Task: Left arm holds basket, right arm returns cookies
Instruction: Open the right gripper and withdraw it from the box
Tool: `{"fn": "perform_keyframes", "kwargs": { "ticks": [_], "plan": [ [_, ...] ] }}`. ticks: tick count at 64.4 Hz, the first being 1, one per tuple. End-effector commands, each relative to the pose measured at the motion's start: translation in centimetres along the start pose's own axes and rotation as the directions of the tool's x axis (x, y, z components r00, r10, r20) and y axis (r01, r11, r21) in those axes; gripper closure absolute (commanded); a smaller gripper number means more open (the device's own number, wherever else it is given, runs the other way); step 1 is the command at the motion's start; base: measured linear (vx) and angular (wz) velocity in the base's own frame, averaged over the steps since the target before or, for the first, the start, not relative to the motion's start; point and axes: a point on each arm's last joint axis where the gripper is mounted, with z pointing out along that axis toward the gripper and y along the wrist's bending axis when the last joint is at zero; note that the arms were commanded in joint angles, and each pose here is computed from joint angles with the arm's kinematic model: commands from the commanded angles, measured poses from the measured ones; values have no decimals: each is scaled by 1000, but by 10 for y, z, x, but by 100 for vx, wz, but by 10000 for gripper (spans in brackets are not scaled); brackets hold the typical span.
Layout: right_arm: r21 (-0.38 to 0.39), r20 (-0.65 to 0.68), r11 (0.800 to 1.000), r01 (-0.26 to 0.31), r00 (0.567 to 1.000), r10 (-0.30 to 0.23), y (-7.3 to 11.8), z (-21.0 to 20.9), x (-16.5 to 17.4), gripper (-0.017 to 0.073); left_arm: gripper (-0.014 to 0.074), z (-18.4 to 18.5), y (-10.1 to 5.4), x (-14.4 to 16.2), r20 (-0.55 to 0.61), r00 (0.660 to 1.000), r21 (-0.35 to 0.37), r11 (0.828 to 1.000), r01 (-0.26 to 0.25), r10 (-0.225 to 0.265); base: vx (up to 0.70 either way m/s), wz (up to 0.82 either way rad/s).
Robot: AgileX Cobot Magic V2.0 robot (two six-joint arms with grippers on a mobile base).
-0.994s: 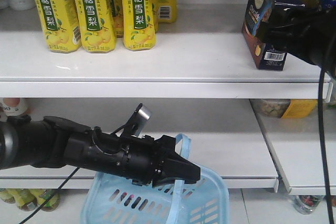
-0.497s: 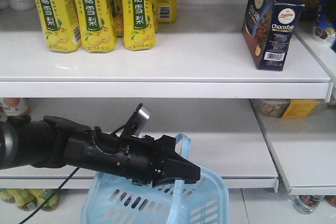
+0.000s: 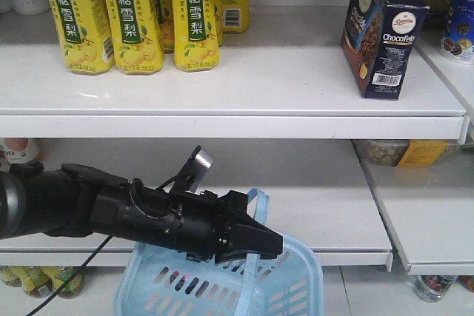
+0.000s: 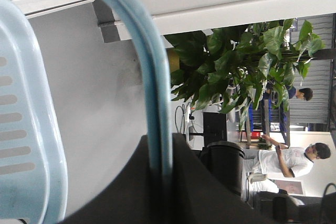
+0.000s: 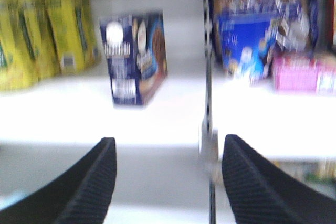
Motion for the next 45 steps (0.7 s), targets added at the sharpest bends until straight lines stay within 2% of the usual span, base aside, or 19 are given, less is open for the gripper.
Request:
{"fn": "perform_keyframes", "kwargs": {
  "ticks": [1, 3, 7, 11, 16, 19, 27, 34, 38, 45],
  "plan": [
    [-99, -34, 995, 22, 999, -26, 6, -7, 12, 130, 600, -8, -27, -6, 51, 997, 94, 993, -67, 62, 0, 0],
    [-137, -44, 991, 13, 999, -19, 9, -8, 18, 134, 600, -8, -27, -6, 51, 997, 94, 993, -67, 62, 0, 0],
    [-198, -61, 979, 57, 996, -70, 14, -8, 34, 147, 600, -8, -27, -6, 51, 997, 94, 993, -67, 62, 0, 0],
    [-244, -62, 966, 82, 993, -100, 18, -7, 45, 161, 600, -8, -27, -6, 51, 997, 94, 993, -67, 62, 0, 0],
    [-279, -29, 949, 147, 987, -161, 22, -4, 55, 178, 600, -8, -27, -6, 51, 997, 94, 993, -67, 62, 0, 0],
    [-285, 4, 943, 172, 984, -179, 23, -3, 55, 189, 600, -8, -27, -6, 51, 997, 94, 993, -67, 62, 0, 0],
    [-290, 29, 943, 164, 986, -163, 25, 0, 59, 226, 600, -8, -27, -6, 51, 997, 94, 993, -67, 62, 0, 0],
    [-290, 8, 943, 165, 985, -170, 25, 1, 63, 282, 600, -8, -27, -6, 51, 997, 94, 993, -67, 62, 0, 0],
    [-290, -6, 943, 164, 985, -173, 25, 1, 64, 336, 600, -8, -27, -6, 51, 997, 94, 993, -67, 62, 0, 0],
    [-290, -12, 944, 161, 985, -171, 24, 1, 65, 487, 600, -8, -27, -6, 51, 997, 94, 993, -67, 62, 0, 0]
  ]
}}
